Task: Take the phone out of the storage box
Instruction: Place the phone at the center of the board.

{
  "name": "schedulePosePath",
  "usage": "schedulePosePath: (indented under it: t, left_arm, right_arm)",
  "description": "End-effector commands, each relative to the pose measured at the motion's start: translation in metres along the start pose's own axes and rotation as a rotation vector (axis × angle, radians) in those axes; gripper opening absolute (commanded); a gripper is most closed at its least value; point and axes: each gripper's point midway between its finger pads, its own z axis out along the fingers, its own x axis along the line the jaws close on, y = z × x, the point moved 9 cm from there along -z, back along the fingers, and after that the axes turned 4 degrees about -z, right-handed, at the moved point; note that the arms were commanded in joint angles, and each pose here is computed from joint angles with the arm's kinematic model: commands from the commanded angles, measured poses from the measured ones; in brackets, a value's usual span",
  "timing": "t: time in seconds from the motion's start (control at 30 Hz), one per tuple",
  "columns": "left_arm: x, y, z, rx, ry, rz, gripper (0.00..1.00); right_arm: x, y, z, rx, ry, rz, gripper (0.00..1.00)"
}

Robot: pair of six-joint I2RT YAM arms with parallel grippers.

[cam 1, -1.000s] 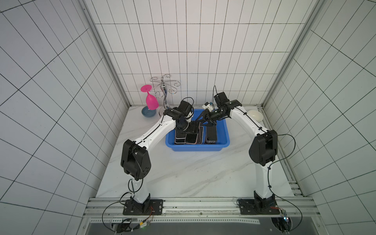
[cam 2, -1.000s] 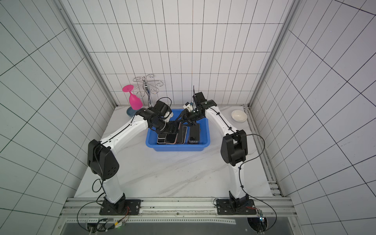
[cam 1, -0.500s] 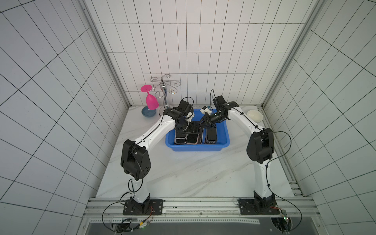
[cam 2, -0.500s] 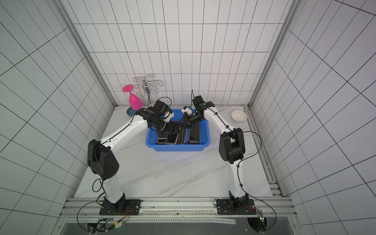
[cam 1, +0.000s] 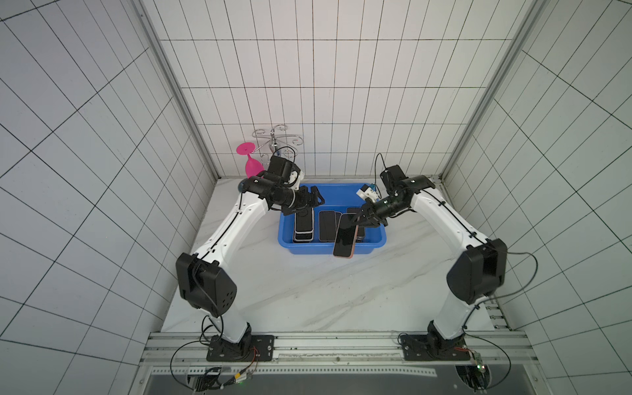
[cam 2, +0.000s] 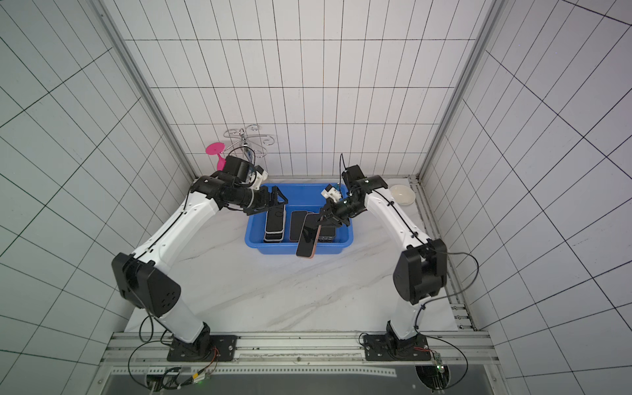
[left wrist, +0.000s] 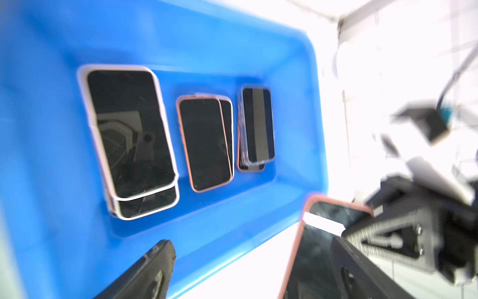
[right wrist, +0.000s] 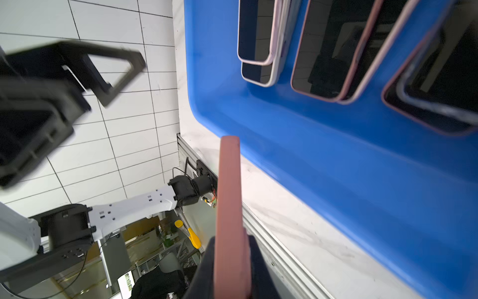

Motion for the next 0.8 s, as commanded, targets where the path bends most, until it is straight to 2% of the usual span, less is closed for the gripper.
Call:
schedulePosePath:
  t: [0.0, 0.13, 0.23, 0.5, 0.77]
  left_arm:
    - [0.007, 0.000, -0.002, -0.056, 0.040, -0.011, 0.98]
    - [0.020, -0.002, 0.013, -0.023, 0.116, -0.033, 0.98]
    - [0.028, -0.002, 0.023, -0.001, 0.156, -0.049, 0.98]
    - [0.032, 0.001, 0.029, -0.007, 0.183, -0.050, 0.98]
    - [0.038, -0.007, 0.029, 0.001, 0.201, -0.044, 0.98]
  right_arm:
    - [-0.005, -0.057, 0.002, 0.061, -0.033, 0.070, 0.00]
    - [-0.024, -0.106, 0.021, 0.075, -0.062, 0.131, 0.00]
    - [-0.036, -0.120, 0.042, 0.069, -0.057, 0.151, 0.00]
    - [-0.050, -0.105, 0.084, 0.056, -0.073, 0.122, 0.00]
    - [-0.056, -0.092, 0.112, 0.163, -0.077, 0.100, 0.00]
